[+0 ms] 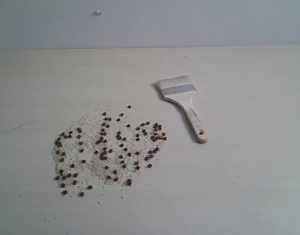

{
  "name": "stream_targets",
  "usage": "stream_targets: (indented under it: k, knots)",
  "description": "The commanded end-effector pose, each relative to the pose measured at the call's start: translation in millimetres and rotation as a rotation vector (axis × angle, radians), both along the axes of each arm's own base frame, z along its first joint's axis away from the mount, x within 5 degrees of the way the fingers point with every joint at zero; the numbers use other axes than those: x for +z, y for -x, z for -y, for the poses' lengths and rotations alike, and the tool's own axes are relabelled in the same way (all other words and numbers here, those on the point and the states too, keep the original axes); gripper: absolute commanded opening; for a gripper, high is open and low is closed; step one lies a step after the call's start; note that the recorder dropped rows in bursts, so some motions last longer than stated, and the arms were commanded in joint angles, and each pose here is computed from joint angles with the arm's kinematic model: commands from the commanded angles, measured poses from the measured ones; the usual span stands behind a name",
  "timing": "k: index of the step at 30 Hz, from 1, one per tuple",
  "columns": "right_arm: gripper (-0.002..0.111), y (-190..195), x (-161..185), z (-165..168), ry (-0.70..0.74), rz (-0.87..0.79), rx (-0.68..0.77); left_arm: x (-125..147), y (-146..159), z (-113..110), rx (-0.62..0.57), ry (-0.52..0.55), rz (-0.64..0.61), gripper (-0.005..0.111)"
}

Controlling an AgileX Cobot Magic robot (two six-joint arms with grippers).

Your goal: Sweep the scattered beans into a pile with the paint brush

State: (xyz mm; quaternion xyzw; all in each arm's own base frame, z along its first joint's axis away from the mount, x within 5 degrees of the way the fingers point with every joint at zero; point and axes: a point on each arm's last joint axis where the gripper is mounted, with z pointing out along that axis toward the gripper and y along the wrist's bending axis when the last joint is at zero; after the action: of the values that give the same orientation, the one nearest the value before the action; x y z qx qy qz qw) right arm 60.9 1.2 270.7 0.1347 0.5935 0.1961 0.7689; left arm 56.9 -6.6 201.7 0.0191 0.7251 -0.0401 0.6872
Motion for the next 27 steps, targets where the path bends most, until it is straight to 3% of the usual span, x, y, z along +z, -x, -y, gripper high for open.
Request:
stream_targets:
  k: [1, 3, 6, 8, 9, 11, 16, 19, 21, 24, 26, 27]
  knots:
    - [0.000, -30, 67, -3, 0.070, -0.219, 0.007, -1, 0, 1, -0.017, 0.007, 0.003, 0.000]
    - [0.000, -76, 97, -5, 0.200, -0.402, 0.017, -1, 1, 4, -0.073, 0.007, 0.002, 0.000]
    - [0.000, -141, 108, -9, 0.385, -0.688, 0.078, -1, 1, 6, -0.102, 0.008, 0.002, 0.000]
    - [0.000, -181, 94, -12, 0.534, -1.031, 0.208, -1, 1, 6, -0.104, 0.008, 0.002, 0.000]
    - [0.000, -203, 75, -14, 0.561, -1.282, 0.308, -1, 1, 6, -0.104, 0.008, 0.002, 0.000]
    - [0.000, -224, 47, -16, 0.540, -1.492, 0.390, -1, 1, 6, -0.104, 0.008, 0.002, 0.000]
    - [0.000, -262, -25, -52, 0.570, -1.672, 0.431, -1, 1, 6, -0.104, 0.008, 0.002, 0.000]
    - [0.000, -278, -67, -114, 0.669, -1.575, 0.506, -1, 1, 6, -0.104, 0.008, 0.002, 0.000]
    - [0.000, -284, -78, -131, 0.705, -1.533, 0.528, -1, 1, 6, -0.104, 0.008, 0.002, 0.000]
    - [0.011, -297, -92, -141, 0.721, -1.615, 0.553, -1, 1, 6, -0.104, 0.008, 0.002, 0.000]
    - [0.027, -302, -102, -146, 0.713, -1.688, 0.594, -1, 1, 6, -0.104, 0.008, 0.002, 0.000]
    - [0.040, -304, -111, -149, 0.709, -1.707, 0.619, -1, 1, 6, -0.104, 0.008, 0.002, 0.000]
